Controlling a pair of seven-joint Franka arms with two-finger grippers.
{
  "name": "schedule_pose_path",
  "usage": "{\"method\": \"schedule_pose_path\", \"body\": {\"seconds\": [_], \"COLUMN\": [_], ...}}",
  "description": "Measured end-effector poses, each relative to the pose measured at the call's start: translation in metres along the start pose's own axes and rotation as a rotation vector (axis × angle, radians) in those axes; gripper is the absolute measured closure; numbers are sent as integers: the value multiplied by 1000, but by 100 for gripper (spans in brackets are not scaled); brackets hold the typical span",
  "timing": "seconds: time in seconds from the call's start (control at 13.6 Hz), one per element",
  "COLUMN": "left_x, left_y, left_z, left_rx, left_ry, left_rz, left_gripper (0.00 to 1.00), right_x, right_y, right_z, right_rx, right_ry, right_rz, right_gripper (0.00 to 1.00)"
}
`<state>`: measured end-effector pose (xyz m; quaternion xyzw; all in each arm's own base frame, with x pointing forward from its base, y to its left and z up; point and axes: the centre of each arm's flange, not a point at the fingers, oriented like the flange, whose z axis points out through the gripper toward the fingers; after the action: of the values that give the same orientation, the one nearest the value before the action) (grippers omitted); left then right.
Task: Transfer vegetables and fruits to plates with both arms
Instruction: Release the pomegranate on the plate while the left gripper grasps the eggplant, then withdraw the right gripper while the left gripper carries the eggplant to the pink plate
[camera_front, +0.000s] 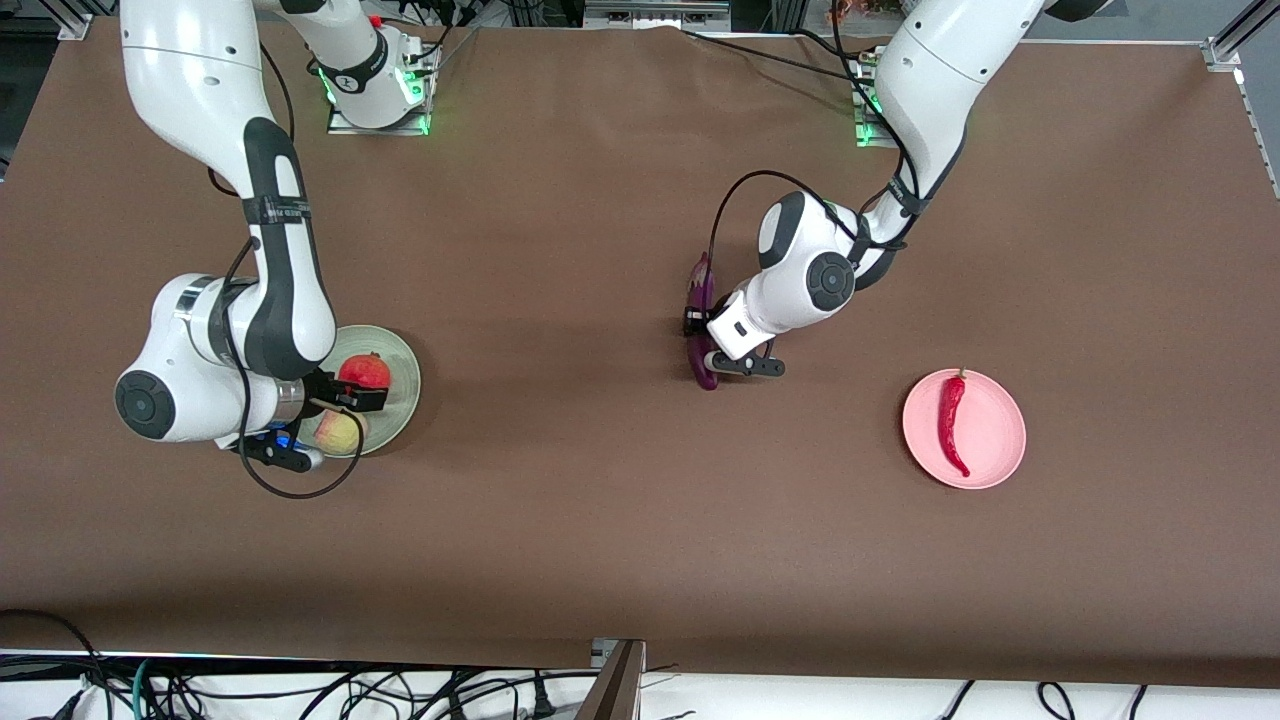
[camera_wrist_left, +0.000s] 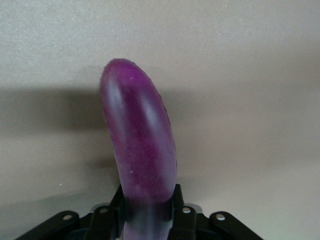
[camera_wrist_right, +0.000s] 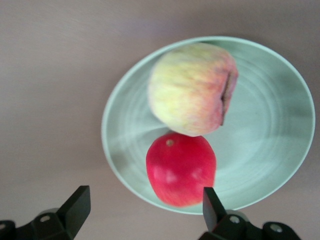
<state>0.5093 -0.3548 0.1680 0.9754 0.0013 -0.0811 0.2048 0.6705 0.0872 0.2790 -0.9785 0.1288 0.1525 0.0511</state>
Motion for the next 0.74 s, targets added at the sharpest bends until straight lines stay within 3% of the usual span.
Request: {"method": "schedule_pose_path", "body": {"seconds": [0.15, 0.37, 0.59, 0.74], "left_x": [3, 25, 56, 68], "left_y": [-2, -25, -57, -74], "left_z": [-6, -60, -156, -199], "left_rx": [0, 52, 252, 399], "left_ry": [0, -106, -194, -203], "left_rz": [-4, -5, 69, 101], "left_gripper": [62, 62, 64, 65], "right_x": [-11, -46, -98, -132], "right_y": [-20, -51, -59, -50], "right_z": [-24, -87, -159, -195], "right_rx": [-18, 1, -29, -44], "right_ry": [38, 125, 193, 199], "right_rz": [-7, -2, -23, -45], "right_gripper": [0, 0, 0, 0]}}
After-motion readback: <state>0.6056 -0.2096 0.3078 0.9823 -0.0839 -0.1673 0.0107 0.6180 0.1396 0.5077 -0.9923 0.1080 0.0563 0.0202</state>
